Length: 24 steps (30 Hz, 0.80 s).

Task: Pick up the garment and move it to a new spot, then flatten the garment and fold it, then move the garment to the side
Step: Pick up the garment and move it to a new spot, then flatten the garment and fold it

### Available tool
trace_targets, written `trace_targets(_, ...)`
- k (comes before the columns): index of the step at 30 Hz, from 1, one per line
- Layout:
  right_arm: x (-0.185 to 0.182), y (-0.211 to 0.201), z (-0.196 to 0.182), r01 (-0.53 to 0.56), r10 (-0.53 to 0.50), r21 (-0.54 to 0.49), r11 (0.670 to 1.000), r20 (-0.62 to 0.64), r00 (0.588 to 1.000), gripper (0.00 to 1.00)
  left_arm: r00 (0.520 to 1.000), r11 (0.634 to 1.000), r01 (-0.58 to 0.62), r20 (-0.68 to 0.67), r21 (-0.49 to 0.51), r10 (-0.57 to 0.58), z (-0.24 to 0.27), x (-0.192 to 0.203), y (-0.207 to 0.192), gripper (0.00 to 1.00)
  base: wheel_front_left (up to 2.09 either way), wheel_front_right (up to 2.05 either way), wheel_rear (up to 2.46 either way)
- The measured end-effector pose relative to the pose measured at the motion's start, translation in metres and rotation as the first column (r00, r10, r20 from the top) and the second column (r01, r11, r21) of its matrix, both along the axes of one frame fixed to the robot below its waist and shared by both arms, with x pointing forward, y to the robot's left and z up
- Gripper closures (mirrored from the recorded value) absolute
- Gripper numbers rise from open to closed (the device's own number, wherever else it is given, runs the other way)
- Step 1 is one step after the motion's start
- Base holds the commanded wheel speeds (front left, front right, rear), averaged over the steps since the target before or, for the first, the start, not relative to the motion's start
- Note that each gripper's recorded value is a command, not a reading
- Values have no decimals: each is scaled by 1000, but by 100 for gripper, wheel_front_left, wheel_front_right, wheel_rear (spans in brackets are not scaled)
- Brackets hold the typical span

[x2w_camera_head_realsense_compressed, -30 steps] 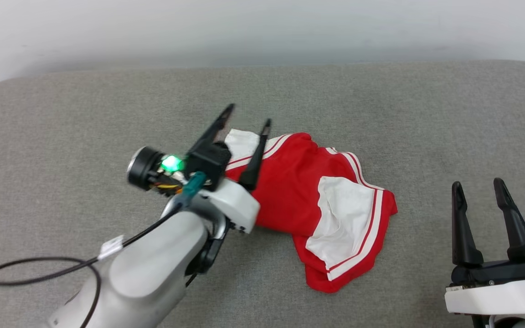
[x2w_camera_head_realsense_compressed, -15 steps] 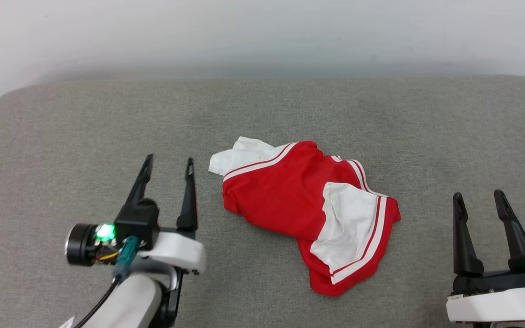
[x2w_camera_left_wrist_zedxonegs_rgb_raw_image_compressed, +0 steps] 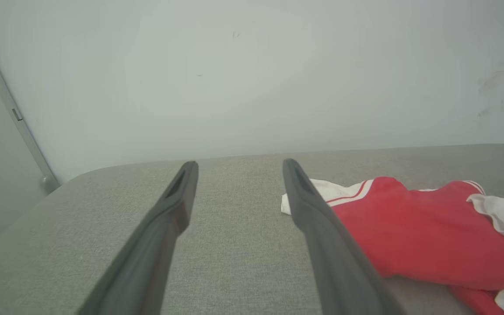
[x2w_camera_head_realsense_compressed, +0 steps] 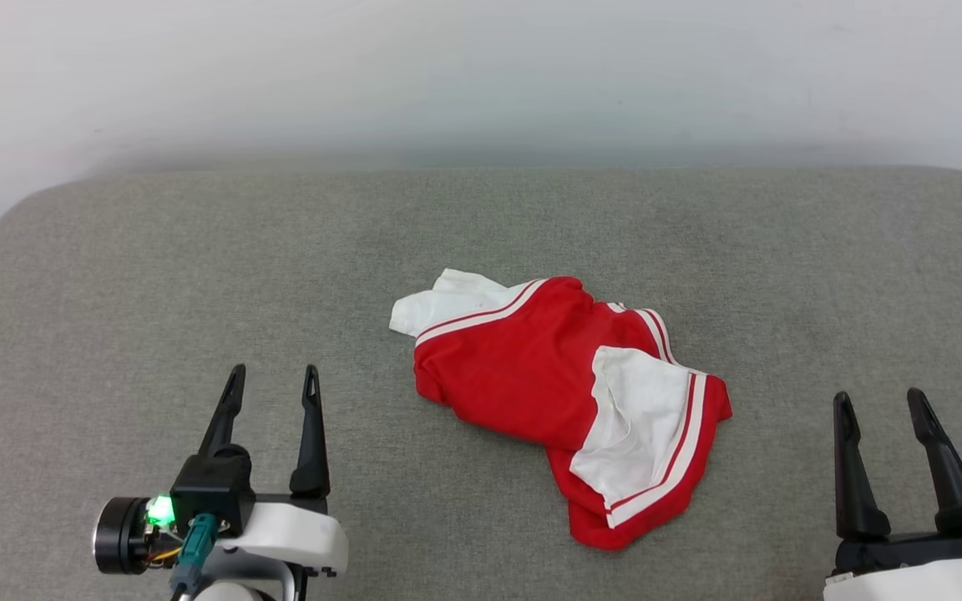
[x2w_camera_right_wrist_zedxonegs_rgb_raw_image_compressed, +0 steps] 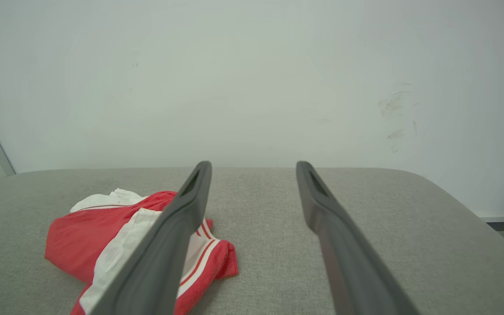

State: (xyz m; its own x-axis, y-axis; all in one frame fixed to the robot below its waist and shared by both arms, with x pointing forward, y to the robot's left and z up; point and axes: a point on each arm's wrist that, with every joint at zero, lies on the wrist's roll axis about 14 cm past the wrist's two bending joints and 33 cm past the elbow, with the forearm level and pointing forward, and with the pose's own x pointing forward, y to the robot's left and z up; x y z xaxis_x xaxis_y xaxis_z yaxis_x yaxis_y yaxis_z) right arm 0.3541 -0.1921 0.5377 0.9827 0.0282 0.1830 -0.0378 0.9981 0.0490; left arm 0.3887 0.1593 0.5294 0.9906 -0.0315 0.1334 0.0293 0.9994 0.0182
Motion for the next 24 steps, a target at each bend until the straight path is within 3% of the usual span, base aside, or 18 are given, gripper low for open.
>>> trace_targets(24, -18, 5, -4, -15, 15, 13, 1000, -13, 1000, 0, 1000, 1000, -12, -13, -25, 12, -9, -26, 7, 0, 0, 0, 0)
